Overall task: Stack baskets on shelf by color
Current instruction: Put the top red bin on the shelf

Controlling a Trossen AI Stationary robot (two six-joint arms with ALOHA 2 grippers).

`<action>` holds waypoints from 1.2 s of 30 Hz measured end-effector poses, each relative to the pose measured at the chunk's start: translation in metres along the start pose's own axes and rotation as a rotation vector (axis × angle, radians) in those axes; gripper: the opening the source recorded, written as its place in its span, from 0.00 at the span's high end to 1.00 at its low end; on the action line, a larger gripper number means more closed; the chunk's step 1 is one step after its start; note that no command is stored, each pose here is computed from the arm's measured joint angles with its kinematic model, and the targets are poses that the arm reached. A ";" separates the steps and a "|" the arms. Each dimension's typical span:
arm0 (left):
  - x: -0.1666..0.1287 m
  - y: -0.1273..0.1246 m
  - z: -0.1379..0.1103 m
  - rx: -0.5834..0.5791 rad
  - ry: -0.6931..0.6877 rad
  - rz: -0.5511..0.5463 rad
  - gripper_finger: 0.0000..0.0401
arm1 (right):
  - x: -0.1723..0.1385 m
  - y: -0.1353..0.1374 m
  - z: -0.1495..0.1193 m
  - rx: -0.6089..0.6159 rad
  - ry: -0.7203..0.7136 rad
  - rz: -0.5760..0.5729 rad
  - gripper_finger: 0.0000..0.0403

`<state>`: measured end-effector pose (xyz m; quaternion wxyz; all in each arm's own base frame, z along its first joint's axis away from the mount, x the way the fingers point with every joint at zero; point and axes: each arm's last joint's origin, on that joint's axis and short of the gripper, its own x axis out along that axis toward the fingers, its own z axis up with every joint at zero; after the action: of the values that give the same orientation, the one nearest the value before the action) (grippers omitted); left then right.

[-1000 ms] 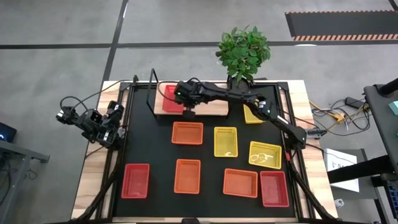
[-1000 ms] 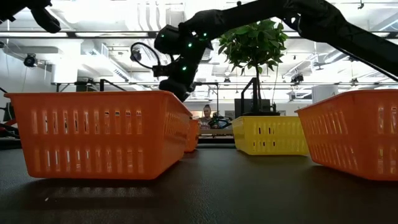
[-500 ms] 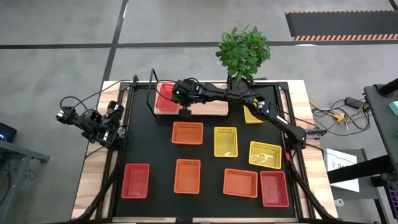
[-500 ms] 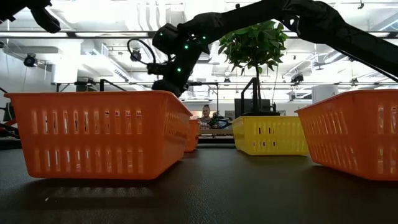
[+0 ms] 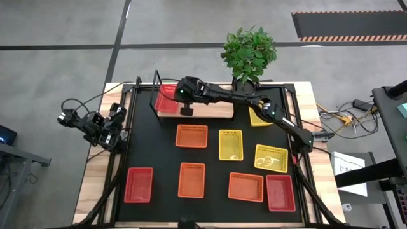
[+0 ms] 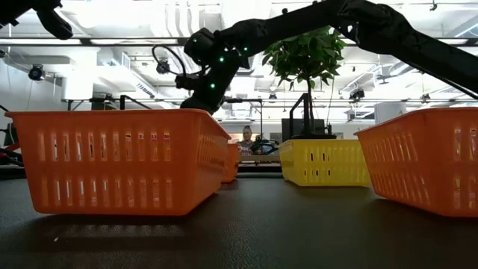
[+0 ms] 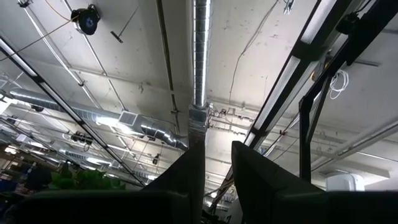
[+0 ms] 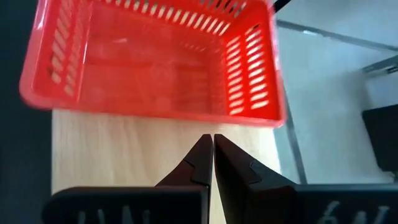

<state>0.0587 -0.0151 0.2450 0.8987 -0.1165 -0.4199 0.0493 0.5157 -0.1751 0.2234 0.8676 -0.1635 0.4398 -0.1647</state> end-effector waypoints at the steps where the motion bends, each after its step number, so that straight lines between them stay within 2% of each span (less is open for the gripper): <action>1: 0.000 0.000 0.000 0.000 0.000 0.000 0.84 | 0.000 0.000 0.000 0.006 0.001 0.002 0.98; 6: 0.000 0.000 0.000 0.000 0.000 0.000 0.84 | -0.003 -0.007 0.001 0.000 -0.009 -0.033 0.98; 10: 0.000 0.000 0.000 0.001 0.000 0.000 0.84 | -0.027 -0.012 0.012 0.100 -0.058 -0.016 0.98; 13: 0.000 0.000 0.000 0.001 -0.002 0.000 0.84 | -0.049 -0.007 0.029 0.216 -0.204 0.179 0.98; 15: 0.000 0.000 0.002 0.000 -0.017 0.004 0.84 | -0.053 0.005 0.034 0.213 -0.248 0.317 0.98; 17: 0.000 0.001 0.002 0.034 -0.022 0.006 0.84 | -0.046 0.024 0.037 0.189 -0.259 0.352 0.98; 20: 0.000 0.001 0.003 0.077 -0.025 0.007 0.84 | -0.038 0.047 0.040 0.133 -0.245 0.306 0.98; 22: 0.000 0.001 0.003 0.084 -0.030 0.010 0.84 | -0.038 0.053 0.043 0.107 -0.254 0.248 0.98; 29: 0.000 0.001 0.003 0.083 -0.032 0.011 0.84 | -0.030 0.052 0.037 0.102 -0.210 0.169 0.98; 36: 0.000 0.001 0.003 0.081 -0.031 0.011 0.84 | -0.019 0.040 0.031 0.186 -0.241 0.128 0.98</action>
<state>0.0561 -0.0136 0.2469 0.8957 -0.0818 -0.4309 0.0731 0.5364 -0.1269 0.2369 0.9341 -0.0725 0.3250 -0.1285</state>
